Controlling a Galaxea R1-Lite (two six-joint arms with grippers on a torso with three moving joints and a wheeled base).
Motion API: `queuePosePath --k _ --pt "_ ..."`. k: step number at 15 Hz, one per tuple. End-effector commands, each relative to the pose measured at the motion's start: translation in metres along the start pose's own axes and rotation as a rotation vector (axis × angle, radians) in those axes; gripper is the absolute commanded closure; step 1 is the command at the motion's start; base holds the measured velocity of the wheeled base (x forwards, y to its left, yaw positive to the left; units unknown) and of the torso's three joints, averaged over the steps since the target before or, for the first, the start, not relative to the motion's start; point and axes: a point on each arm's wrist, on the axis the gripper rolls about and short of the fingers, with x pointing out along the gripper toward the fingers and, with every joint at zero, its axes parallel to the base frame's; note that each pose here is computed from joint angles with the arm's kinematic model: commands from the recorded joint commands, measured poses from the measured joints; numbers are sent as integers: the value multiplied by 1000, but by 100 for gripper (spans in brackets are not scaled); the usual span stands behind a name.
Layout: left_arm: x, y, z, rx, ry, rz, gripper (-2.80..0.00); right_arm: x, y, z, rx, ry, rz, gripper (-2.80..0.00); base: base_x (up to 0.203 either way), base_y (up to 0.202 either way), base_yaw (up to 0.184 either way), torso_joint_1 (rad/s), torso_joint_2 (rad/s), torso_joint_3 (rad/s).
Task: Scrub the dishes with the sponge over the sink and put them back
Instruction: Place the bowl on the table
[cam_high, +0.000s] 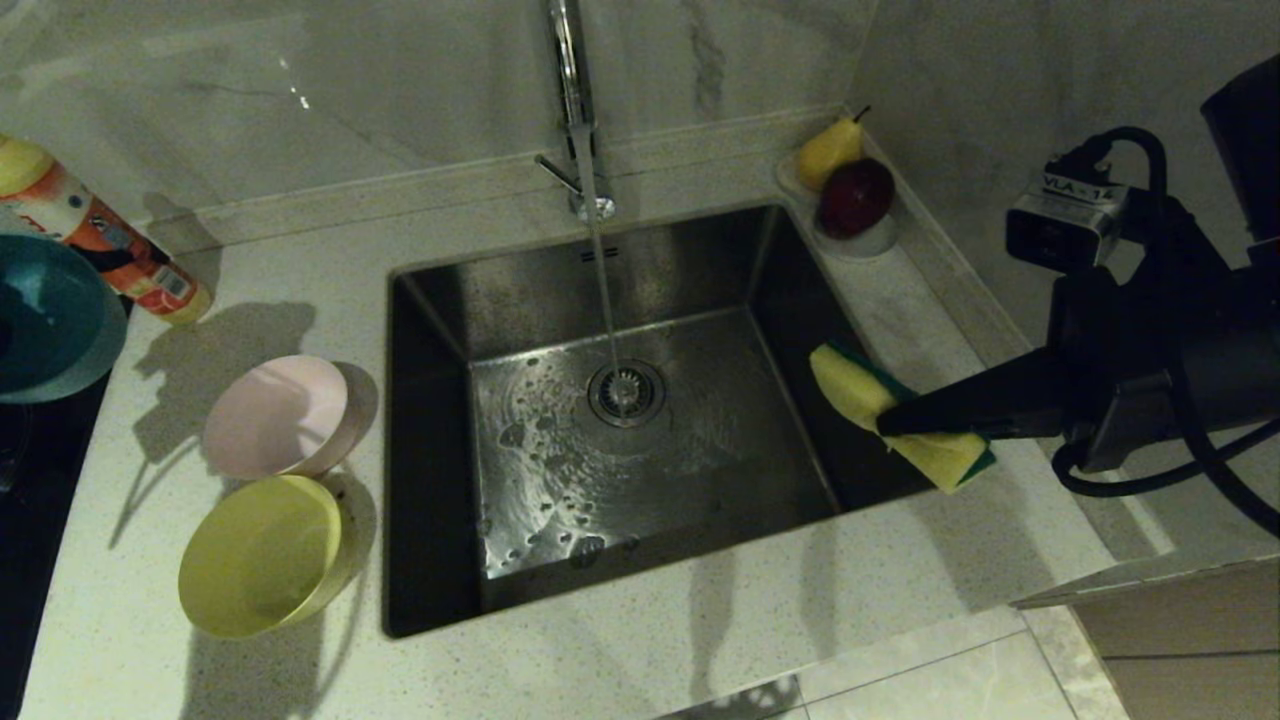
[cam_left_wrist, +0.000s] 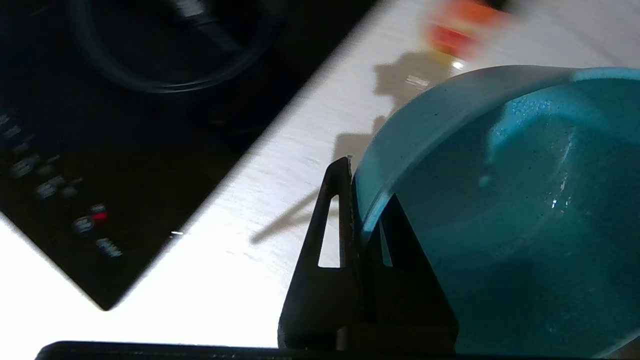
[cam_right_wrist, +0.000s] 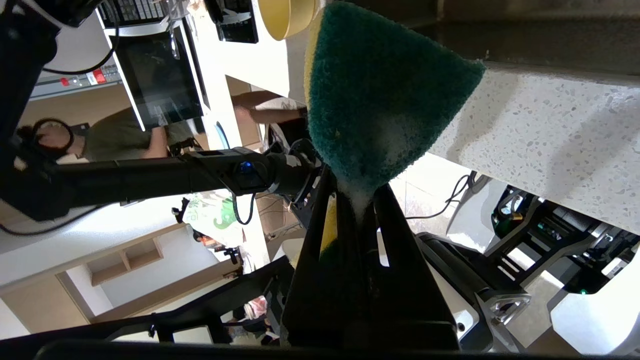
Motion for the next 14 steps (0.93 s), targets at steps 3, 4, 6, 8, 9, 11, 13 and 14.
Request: queuePosePath --k 3,4,6,8,9,11,13,14 --pt "54 22 -7 -32 114 105 0 5 -3 2 16 14 -3 0 0 0 0 0 0 0" --pt "59 24 -10 -29 132 113 0 5 -3 2 16 14 -3 0 0 0 0 0 0 0" --pt "73 25 -17 -21 168 133 0 4 -3 2 13 10 -3 0 0 0 0 0 0 0" --pt "90 31 -19 -49 178 173 0 4 -3 1 14 13 -3 0 0 0 0 0 0 0" --pt "95 35 -18 -70 170 188 0 3 -3 1 13 11 -4 0 0 0 0 0 0 0" --pt "107 43 -20 -84 178 218 0 4 -4 0 16 17 -5 0 0 0 0 0 0 0" --pt "116 51 -16 -121 167 246 0 4 -5 -2 18 19 -6 0 0 0 0 0 0 0" --pt "123 55 -13 -148 154 264 0 3 -4 -3 17 18 -6 0 0 0 0 0 0 0"
